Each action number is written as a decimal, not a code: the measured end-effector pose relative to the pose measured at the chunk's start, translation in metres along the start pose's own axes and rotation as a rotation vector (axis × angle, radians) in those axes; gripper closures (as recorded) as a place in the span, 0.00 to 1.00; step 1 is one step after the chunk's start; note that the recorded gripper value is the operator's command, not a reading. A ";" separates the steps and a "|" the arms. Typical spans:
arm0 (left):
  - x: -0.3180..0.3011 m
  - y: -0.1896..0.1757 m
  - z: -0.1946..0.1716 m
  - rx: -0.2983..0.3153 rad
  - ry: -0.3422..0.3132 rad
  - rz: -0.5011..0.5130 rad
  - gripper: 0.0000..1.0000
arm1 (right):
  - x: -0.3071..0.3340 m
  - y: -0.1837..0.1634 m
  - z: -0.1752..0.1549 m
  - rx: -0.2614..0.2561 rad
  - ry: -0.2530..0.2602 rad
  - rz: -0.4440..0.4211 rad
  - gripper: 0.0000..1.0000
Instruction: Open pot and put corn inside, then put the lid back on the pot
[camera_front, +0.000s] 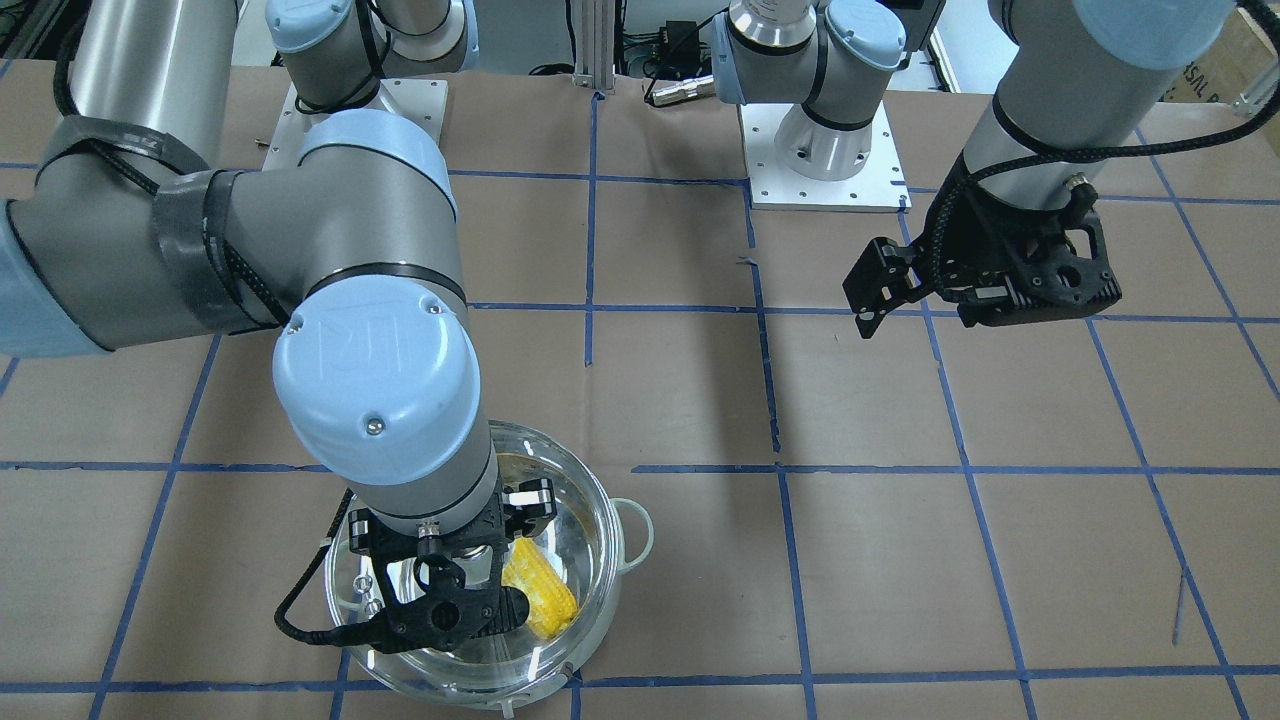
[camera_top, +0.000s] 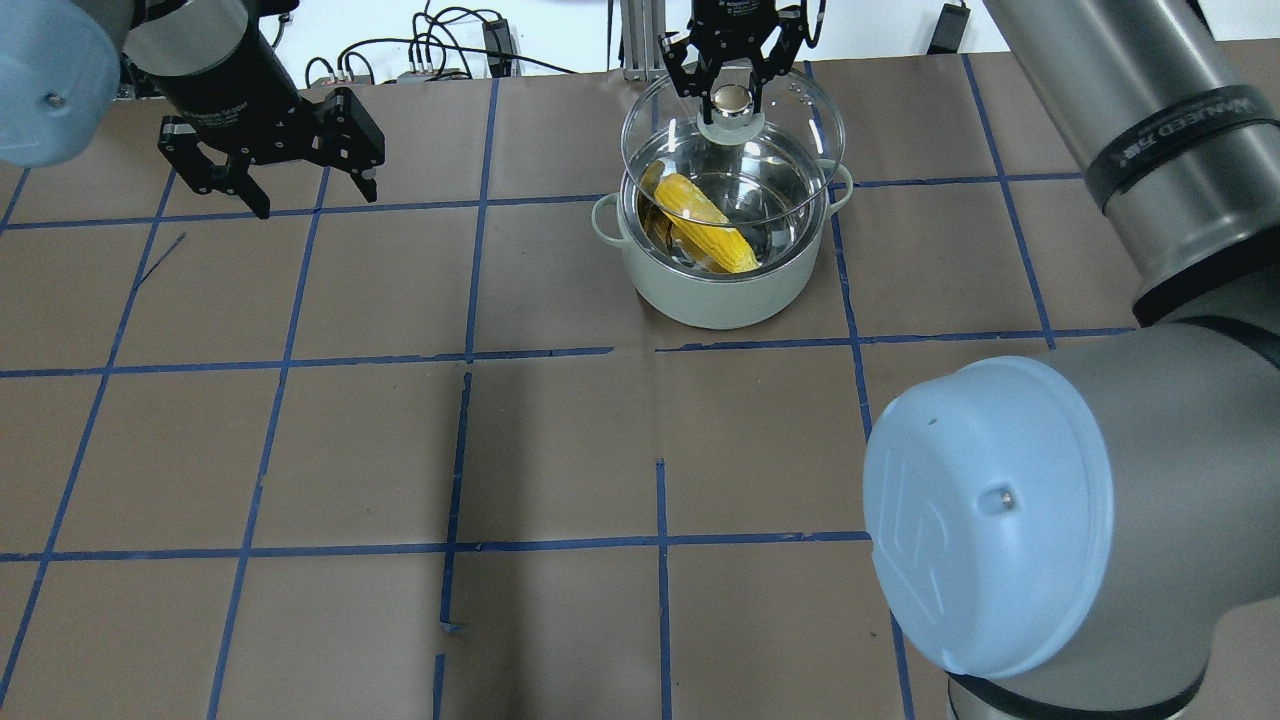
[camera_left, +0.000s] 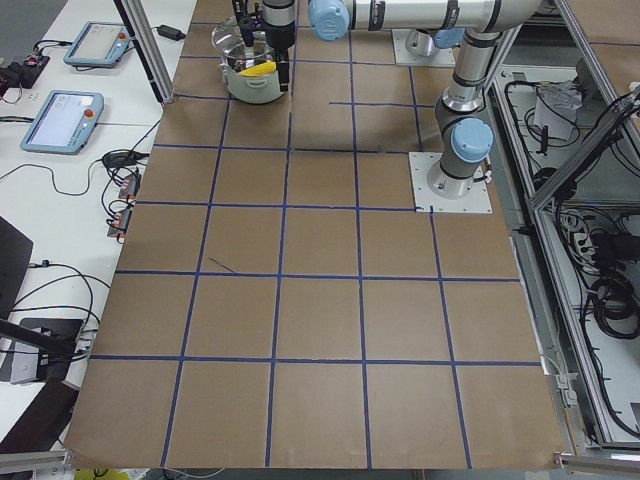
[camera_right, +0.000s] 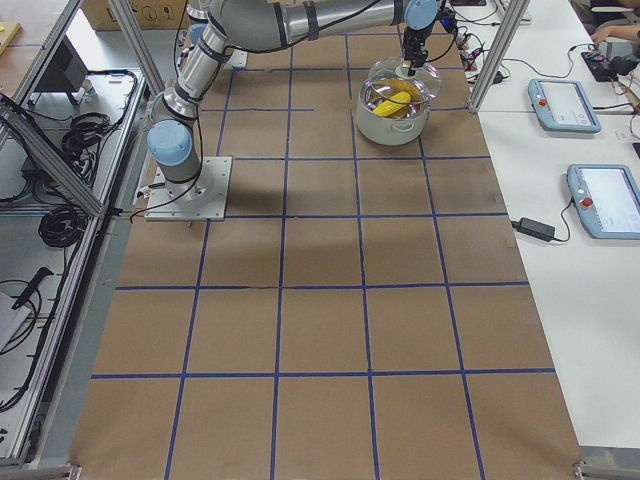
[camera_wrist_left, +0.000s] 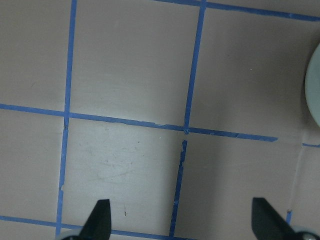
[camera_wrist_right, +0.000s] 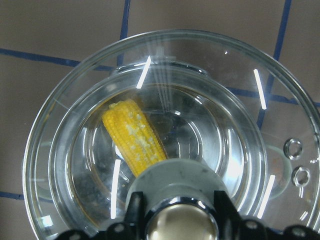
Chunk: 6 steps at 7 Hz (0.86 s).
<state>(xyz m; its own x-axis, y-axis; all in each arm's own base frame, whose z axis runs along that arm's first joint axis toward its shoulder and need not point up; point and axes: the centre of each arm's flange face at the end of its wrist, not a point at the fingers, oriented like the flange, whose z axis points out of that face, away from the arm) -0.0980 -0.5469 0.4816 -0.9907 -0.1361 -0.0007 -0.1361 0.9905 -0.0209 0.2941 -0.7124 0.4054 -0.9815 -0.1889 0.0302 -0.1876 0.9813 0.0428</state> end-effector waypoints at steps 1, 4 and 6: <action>-0.001 0.000 0.000 -0.001 0.000 0.008 0.00 | -0.001 0.002 0.009 -0.021 -0.001 -0.006 0.94; -0.003 0.000 0.006 -0.012 -0.003 0.022 0.00 | -0.006 0.004 0.021 -0.042 -0.036 -0.009 0.94; -0.004 0.000 0.007 -0.013 -0.015 0.022 0.00 | -0.008 0.003 0.026 -0.047 -0.056 -0.008 0.95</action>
<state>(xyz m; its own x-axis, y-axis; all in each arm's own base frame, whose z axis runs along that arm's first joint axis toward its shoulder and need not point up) -0.0936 -0.5461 0.4745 -0.9933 -0.1148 -0.0157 -0.1147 0.9934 -0.0073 0.3005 -0.7065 0.3795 -0.9808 -0.1932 -0.0261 -0.1948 0.9767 0.0895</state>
